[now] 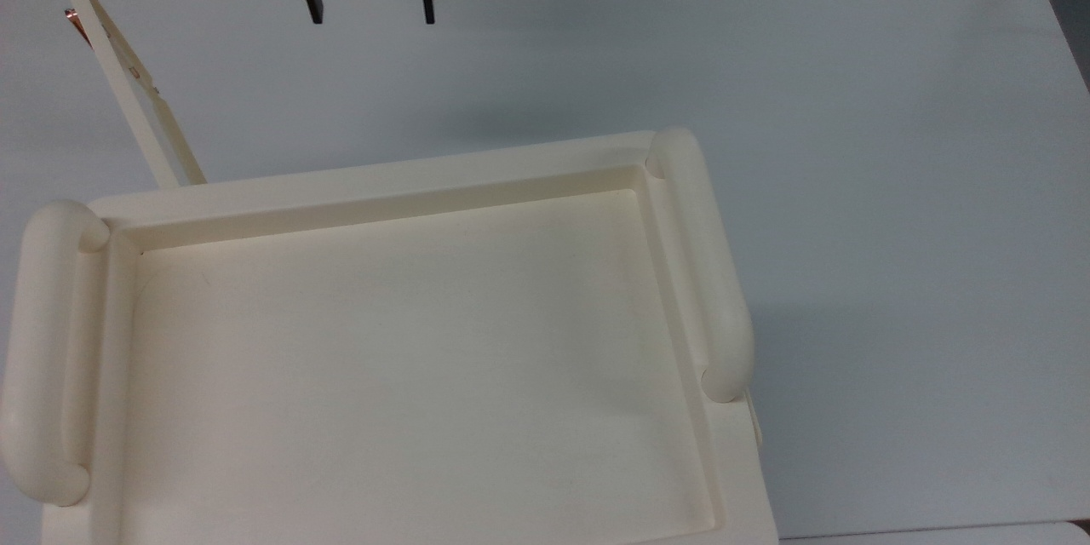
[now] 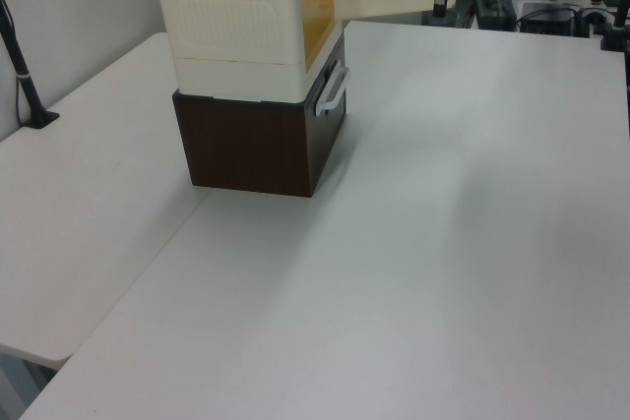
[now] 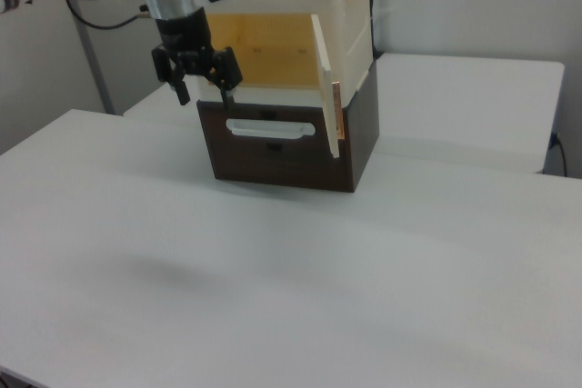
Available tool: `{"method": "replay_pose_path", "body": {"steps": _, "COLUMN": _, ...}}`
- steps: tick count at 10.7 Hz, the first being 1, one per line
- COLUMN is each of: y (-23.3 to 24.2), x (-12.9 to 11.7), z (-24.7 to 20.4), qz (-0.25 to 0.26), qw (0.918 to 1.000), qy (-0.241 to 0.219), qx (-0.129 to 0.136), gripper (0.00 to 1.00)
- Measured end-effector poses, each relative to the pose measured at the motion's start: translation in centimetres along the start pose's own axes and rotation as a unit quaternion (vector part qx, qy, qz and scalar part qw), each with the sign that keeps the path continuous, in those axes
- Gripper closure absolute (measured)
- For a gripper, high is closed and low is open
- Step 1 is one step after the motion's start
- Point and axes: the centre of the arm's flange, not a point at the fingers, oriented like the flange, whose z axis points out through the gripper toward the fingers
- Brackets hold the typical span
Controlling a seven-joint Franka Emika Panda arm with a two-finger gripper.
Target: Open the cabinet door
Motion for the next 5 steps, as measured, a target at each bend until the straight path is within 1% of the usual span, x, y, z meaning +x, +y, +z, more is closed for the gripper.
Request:
{"method": "replay_pose_path", "body": {"steps": 2, "y": -1.1, "x": -0.8, "z": -0.7, "qz": 0.006, "qw": 1.0000, "qy": 0.001, "qx": 0.006, "gripper": 0.00}}
{"method": "replay_pose_path", "body": {"steps": 5, "y": -0.5, "x": -3.0, "z": -1.5, "qz": 0.014, "qw": 0.9996, "qy": -0.019, "qx": 0.013, "gripper": 0.00}}
